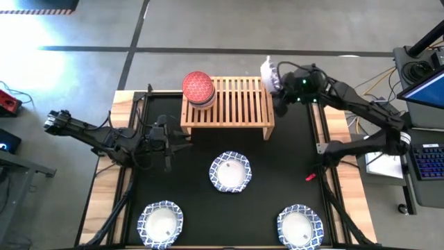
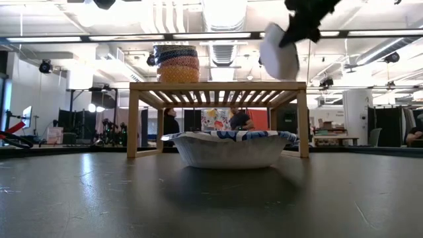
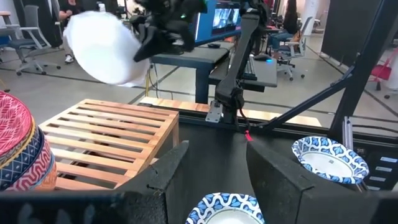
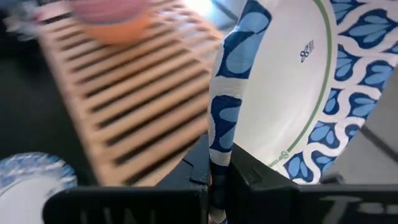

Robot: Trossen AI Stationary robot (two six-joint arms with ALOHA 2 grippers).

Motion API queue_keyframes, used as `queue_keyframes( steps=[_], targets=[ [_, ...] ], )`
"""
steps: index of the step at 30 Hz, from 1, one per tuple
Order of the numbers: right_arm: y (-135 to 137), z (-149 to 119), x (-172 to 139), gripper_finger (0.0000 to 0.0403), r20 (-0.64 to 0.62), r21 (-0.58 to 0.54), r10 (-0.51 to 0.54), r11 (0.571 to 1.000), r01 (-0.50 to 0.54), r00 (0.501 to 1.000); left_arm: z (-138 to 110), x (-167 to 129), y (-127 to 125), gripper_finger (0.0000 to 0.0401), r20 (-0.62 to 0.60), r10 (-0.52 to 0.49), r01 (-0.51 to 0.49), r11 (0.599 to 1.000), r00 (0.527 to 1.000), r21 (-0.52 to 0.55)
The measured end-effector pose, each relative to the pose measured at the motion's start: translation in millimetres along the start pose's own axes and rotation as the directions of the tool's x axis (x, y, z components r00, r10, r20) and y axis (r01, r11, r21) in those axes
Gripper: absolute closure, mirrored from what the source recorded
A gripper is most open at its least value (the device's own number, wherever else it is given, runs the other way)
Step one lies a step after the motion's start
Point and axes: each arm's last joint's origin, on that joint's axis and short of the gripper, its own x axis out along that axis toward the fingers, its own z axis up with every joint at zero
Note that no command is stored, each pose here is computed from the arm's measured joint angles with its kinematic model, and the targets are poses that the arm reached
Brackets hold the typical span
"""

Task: Place and stack bowls onto a shelf
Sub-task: Put the white bowl on the shelf

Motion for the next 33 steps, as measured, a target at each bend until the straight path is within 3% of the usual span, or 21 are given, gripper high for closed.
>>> queue_keyframes(
  steps=[8,13,24,33],
  targets=[
    [40,3,19,0.0394,-0.064,-0.245,0.123,0.96,-0.135,0.99,0,0,0,0.026,-0.001,0.0,0.0,1.0,1.0,-0.019],
    [44,-1,36,0.0394,-0.127,-0.342,0.061,0.934,-0.101,0.99,-2,0,0,0.026,-0.016,0.002,-0.002,0.999,1.0,-0.043],
    [47,-6,59,0.0386,-0.2,-0.385,0.052,0.914,-0.127,0.978,-3,0,0,0.026,-0.026,0.002,-0.003,0.998,1.0,-0.055],
    [49,-7,64,0.0308,-0.213,-0.387,0.053,0.912,-0.134,0.976,-3,0,0,0.026,-0.026,0.002,-0.003,0.998,1.0,-0.059]
  ],
)
